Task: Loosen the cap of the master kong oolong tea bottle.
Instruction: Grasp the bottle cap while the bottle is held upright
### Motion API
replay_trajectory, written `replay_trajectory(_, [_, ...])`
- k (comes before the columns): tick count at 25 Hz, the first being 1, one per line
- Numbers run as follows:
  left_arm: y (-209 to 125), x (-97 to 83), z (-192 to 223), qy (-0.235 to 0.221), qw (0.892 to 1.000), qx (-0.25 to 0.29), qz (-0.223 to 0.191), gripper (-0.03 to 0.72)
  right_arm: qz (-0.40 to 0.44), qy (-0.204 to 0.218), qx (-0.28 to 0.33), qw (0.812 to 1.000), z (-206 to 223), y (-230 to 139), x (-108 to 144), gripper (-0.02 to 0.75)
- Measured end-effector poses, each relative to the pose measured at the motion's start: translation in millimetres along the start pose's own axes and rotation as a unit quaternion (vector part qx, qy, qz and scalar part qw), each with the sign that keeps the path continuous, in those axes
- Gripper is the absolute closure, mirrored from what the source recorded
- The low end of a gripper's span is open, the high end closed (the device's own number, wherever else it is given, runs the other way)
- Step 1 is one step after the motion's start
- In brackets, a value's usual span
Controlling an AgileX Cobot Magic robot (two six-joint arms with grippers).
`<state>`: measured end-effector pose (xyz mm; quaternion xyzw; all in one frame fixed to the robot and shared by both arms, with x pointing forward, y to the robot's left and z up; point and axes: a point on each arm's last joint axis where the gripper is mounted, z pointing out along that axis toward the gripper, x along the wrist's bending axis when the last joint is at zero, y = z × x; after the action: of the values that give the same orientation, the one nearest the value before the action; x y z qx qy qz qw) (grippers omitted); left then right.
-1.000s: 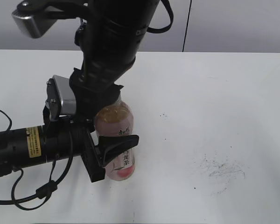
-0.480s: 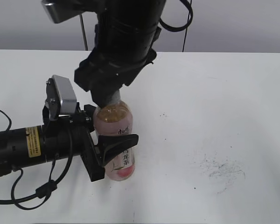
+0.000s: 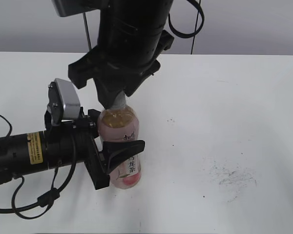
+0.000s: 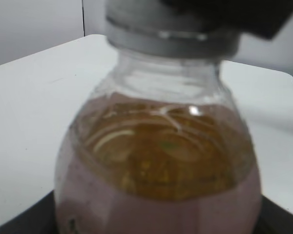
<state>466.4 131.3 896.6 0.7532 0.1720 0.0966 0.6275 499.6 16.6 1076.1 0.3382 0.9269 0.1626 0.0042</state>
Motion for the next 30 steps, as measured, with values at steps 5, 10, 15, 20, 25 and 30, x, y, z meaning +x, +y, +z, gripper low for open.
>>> replay_trajectory(5, [0.0,0.2,0.0,0.001,1.0,0.0,0.0,0.261,-0.028,0.003,0.0,1.0,0.0,0.0,0.9,0.467])
replay_trajectory(10, [0.0,0.3,0.0,0.002,1.0,0.0,0.0,0.261,-0.172,0.003,-0.001,0.985,0.0,0.1,0.6,0.467])
replay_trajectory(15, [0.0,0.3,0.0,0.002,1.0,0.0,0.0,0.261,-0.361,0.003,-0.002,0.933,0.0,0.1,0.6,0.467])
replay_trajectory(20, [0.0,0.3,0.0,0.002,1.0,0.0,0.002,0.261,-0.515,0.003,-0.003,0.857,0.0,0.1,0.8,0.467])
replay_trajectory(25, [-0.1,0.0,0.0,0.0,1.0,0.0,0.004,0.261,-0.664,0.008,-0.007,0.747,0.0,0.0,2.0,0.467])
replay_trajectory(30, [-0.2,-0.2,0.0,-0.001,1.0,0.001,0.005,0.261,-0.793,0.009,-0.011,0.609,-0.1,-0.1,2.7,0.467])
